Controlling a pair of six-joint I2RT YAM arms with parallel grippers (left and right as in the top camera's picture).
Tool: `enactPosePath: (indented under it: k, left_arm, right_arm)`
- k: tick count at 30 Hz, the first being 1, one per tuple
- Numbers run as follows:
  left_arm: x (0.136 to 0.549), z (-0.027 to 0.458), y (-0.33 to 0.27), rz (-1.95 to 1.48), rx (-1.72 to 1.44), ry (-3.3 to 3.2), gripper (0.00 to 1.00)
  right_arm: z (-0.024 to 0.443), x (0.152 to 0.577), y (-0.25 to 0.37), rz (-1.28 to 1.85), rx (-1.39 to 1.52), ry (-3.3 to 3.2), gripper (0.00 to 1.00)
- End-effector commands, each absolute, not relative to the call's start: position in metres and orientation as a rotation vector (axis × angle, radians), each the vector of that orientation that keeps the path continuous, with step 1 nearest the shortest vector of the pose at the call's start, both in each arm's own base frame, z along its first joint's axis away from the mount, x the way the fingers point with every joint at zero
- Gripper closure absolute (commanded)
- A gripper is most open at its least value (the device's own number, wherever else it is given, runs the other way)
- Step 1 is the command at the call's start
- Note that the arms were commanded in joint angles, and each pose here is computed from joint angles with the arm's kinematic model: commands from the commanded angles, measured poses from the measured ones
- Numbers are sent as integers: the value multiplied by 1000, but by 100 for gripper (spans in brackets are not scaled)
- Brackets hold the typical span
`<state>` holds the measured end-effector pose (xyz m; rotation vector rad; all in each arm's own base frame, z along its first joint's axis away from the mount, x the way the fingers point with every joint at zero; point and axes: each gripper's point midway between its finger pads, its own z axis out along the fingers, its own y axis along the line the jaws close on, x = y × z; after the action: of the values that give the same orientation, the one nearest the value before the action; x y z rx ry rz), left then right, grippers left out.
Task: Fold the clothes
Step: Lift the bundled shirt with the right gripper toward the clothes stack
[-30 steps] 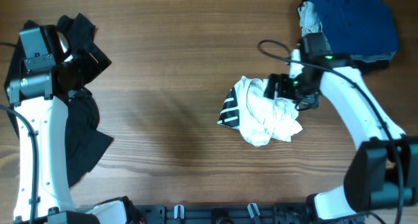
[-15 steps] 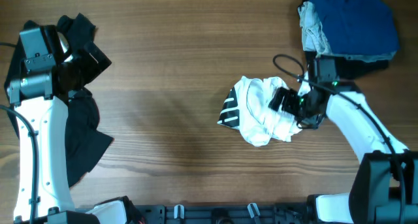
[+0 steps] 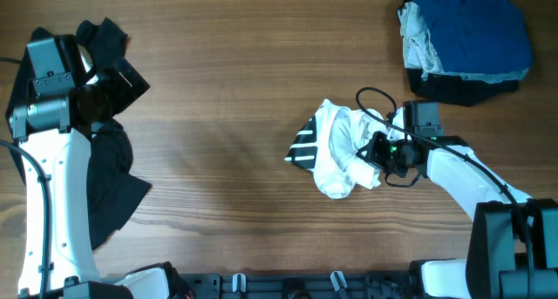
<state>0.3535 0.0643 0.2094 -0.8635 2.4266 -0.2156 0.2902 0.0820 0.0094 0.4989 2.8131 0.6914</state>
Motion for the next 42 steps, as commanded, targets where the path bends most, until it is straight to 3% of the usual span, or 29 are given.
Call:
enactPosePath:
  k: [1,6,13,22,31,37,42]
  left_arm:
    - [353,207,68,-189,-851,2435,0]
    - [353,207,68,-189,-851,2435,0]
    - [352,207,68,-189,-852,2438,0]
    - [352,207,68,-189,-852,2438,0]
    - [353,206,68,-188,-853,2440,0]
    - [355,195,69,-185,-866,2470,0]
    - [359,179,69,-180,-883,2513,0]
  right_arm:
    - [32,302,114,950,346,2715,96]
    - [95,346,128,1058,207,2516,96]
    - [219,399,127,1022,56,2229,96]
    - [312,452,42,940,267,1899,96]
    - [318,490,-87,838,641,1635,96]
    - [279,527,-133,928,821,1486,96]
    - [219,553,-170,949,931,1377,96]
